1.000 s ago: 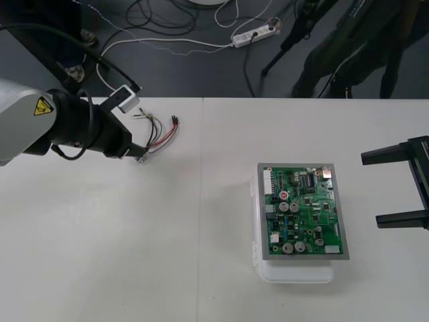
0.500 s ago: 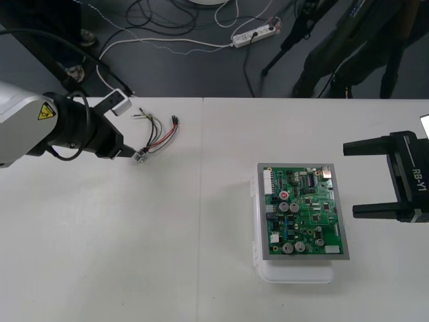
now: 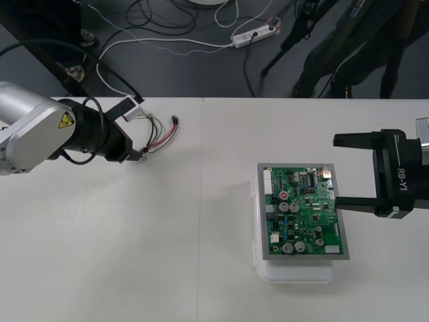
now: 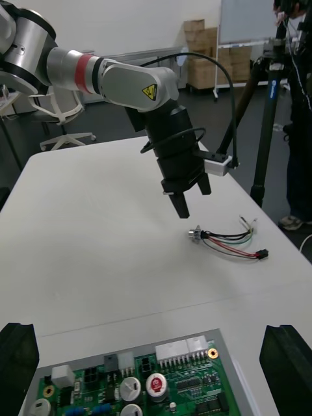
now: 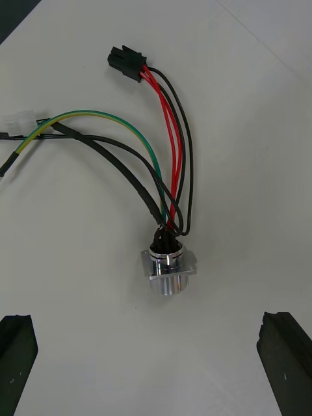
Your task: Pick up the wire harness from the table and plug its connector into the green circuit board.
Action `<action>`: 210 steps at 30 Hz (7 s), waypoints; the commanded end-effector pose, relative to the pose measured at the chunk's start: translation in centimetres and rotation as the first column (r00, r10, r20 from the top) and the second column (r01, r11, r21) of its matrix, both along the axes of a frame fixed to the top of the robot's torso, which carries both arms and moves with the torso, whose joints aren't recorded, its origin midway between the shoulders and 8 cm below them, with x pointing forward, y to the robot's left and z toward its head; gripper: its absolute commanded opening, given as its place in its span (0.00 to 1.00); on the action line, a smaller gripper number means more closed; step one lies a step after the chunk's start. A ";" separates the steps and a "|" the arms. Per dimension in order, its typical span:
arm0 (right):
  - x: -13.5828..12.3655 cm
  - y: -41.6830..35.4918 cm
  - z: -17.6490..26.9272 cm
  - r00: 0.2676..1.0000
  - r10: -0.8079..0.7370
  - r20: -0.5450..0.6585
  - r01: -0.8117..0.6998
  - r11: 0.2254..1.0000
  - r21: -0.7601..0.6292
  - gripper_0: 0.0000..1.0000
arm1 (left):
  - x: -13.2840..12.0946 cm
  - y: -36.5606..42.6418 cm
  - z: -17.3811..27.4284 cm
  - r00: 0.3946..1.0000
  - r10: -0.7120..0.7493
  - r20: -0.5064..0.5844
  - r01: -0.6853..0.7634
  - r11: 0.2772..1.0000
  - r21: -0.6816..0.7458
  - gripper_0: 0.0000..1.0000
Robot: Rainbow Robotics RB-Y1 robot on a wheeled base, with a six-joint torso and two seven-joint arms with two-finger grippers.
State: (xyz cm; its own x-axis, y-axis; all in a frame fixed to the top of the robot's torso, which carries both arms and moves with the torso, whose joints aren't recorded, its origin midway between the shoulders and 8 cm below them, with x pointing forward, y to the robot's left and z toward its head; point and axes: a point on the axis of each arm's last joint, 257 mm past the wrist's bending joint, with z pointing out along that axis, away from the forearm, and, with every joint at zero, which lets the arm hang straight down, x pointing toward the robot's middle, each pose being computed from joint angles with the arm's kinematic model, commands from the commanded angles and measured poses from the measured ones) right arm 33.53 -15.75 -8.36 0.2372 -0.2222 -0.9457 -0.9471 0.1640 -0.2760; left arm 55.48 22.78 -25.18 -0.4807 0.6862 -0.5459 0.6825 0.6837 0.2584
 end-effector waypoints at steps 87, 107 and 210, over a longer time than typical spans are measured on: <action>1.7 4.9 2.0 0.977 0.187 0.107 -0.205 0.961 0.187 1.00 | 5.2 -4.2 -3.9 0.995 -0.022 0.102 0.014 0.997 0.080 0.75; 1.9 4.4 2.7 0.962 0.164 0.216 -0.206 0.961 0.185 1.00 | 5.2 -3.8 -4.0 0.995 -0.015 0.102 0.007 0.997 0.082 0.00; 1.3 5.1 2.5 0.964 0.190 0.184 -0.224 0.955 0.191 1.00 | -25.4 -18.9 13.1 0.804 -0.591 0.065 0.553 0.702 -0.449 0.00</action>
